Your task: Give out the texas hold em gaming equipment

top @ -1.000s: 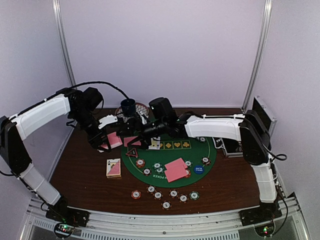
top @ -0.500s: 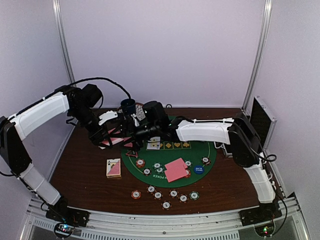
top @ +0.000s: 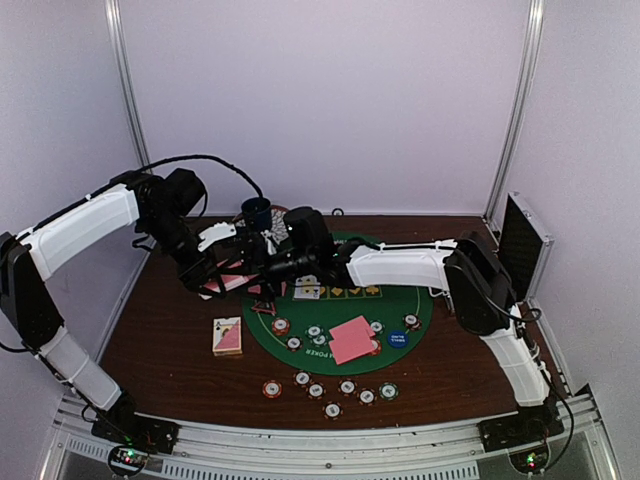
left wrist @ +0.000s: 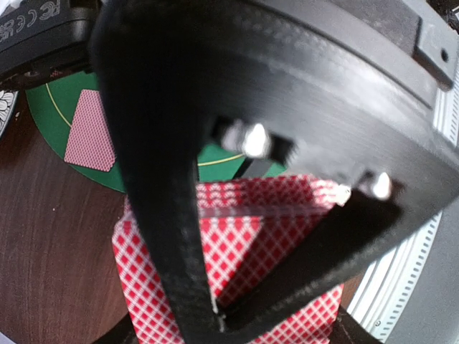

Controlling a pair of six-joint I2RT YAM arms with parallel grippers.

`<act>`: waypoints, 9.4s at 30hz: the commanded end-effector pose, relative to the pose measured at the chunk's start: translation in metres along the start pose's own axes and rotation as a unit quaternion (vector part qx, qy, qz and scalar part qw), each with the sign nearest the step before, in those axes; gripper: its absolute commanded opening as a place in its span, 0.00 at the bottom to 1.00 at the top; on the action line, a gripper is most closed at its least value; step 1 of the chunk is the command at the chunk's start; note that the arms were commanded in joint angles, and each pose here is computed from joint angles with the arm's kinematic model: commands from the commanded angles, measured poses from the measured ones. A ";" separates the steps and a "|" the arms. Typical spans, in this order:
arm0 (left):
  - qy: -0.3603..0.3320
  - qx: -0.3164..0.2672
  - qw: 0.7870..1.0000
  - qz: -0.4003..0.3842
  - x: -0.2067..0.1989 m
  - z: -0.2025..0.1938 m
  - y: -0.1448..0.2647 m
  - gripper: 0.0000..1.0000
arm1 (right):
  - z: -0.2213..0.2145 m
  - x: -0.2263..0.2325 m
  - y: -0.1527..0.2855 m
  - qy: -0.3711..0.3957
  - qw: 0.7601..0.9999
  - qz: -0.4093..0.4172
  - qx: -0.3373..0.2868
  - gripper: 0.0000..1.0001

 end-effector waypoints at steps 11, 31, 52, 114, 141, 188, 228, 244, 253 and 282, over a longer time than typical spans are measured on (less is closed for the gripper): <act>-0.022 -0.021 1.000 -0.001 -0.007 0.006 0.011 0.00 | 0.008 -0.006 0.037 0.009 1.000 -0.012 -0.020 0.69; -0.021 -0.006 1.000 0.005 -0.003 0.000 0.005 0.00 | 0.008 0.045 0.060 0.048 0.999 0.015 0.004 0.32; -0.018 0.010 1.000 0.013 -0.003 -0.009 0.004 0.00 | 0.034 0.037 0.139 0.150 0.984 -0.091 0.009 0.00; -0.024 0.010 0.999 0.019 -0.004 -0.010 0.011 0.00 | 0.011 -0.129 0.131 0.651 0.416 -0.582 0.254 0.62; -0.027 0.004 0.999 0.026 -0.004 -0.007 0.016 0.00 | 0.052 0.039 0.164 0.366 0.846 -0.380 -0.079 1.00; -0.019 -0.015 1.000 0.012 -0.004 0.005 0.016 0.00 | 0.006 0.019 0.000 -0.004 0.999 0.040 0.000 0.92; -0.017 -0.012 1.000 0.006 -0.005 0.003 0.013 0.00 | -0.016 0.028 -0.005 0.016 0.997 0.061 0.043 0.87; -0.021 -0.016 1.000 0.005 -0.008 0.002 0.016 0.00 | 0.001 -0.013 0.021 0.000 0.999 -0.004 0.035 0.77; -0.021 -0.014 1.000 0.004 -0.007 0.001 0.014 0.00 | -0.004 -0.015 0.036 0.018 0.998 -0.037 0.052 0.72; -0.017 0.002 1.000 0.008 -0.005 -0.005 0.008 0.00 | 0.007 0.055 0.062 0.050 0.997 0.042 0.050 0.25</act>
Point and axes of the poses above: each gripper's point midway between its finger pads, its own y axis back along the fingers, its own x axis along the line the jaws close on, z = x × y, the point moved 4 cm from there along y, back along the fingers, and after that the axes turned 13 degrees about y, right-handed, at the moved point
